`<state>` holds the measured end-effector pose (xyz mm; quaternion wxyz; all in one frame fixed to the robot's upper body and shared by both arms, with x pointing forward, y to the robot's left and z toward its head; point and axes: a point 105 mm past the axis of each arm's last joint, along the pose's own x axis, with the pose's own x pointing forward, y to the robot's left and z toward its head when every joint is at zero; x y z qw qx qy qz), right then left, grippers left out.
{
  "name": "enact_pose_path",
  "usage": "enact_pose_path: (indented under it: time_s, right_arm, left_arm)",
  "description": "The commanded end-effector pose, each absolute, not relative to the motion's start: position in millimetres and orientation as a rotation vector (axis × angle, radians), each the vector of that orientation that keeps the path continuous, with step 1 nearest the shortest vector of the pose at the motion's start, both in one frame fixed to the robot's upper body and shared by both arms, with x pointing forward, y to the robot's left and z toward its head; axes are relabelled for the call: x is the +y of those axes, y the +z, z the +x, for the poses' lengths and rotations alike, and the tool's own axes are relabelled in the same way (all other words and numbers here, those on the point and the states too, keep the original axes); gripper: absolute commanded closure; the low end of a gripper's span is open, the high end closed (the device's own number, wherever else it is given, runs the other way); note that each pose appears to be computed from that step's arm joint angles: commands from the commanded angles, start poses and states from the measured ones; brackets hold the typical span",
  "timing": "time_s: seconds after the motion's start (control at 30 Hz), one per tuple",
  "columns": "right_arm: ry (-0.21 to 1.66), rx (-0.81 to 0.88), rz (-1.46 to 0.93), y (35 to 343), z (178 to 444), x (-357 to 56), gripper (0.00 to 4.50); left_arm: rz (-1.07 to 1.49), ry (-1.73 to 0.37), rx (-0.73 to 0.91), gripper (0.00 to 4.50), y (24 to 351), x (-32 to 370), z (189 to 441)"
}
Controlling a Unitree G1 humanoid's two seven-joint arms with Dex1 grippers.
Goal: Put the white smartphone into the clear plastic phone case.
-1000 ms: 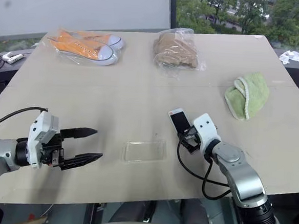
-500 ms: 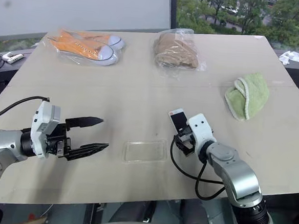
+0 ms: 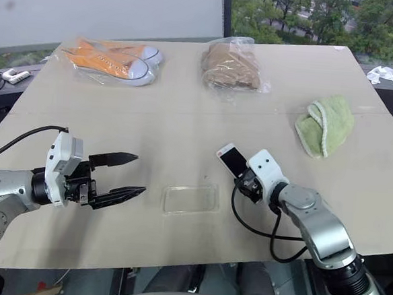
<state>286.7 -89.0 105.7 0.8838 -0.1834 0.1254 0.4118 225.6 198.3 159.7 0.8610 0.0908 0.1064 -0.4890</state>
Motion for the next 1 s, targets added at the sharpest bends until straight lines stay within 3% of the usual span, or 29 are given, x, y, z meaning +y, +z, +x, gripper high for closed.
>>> enact_pose_path:
  time_s: [0.03,0.2,0.43,0.57,0.8,0.83,1.0]
  right_arm:
    - [1.075,0.009,-0.446,150.3,274.0,-74.5,1.60]
    - [1.348,0.071,-0.560,145.4,245.7,-70.3,1.60]
    - [1.429,0.201,-0.685,127.7,241.8,-64.7,1.60]
    - [1.401,0.227,-0.730,124.6,249.6,-61.5,1.60]
    - [1.414,0.247,-0.730,121.2,245.2,-51.1,1.60]
    - [1.420,0.249,-0.733,120.8,244.0,-49.7,1.60]
    - [1.449,0.268,-0.757,119.3,241.9,-45.6,1.60]
  left_arm:
    - [0.225,-1.000,0.223,0.00,161.1,205.6,228.0]
    - [0.294,-1.005,0.257,0.00,154.2,208.3,233.7]
    - [0.302,-1.115,0.249,0.00,151.5,189.4,242.0]
    - [0.306,-1.173,0.256,1.09,149.0,181.6,246.1]
    - [0.320,-1.289,0.262,4.22,143.1,167.2,250.1]
    - [0.321,-1.305,0.265,4.45,141.3,165.4,250.0]
    - [0.334,-1.360,0.270,4.45,134.0,158.5,252.5]
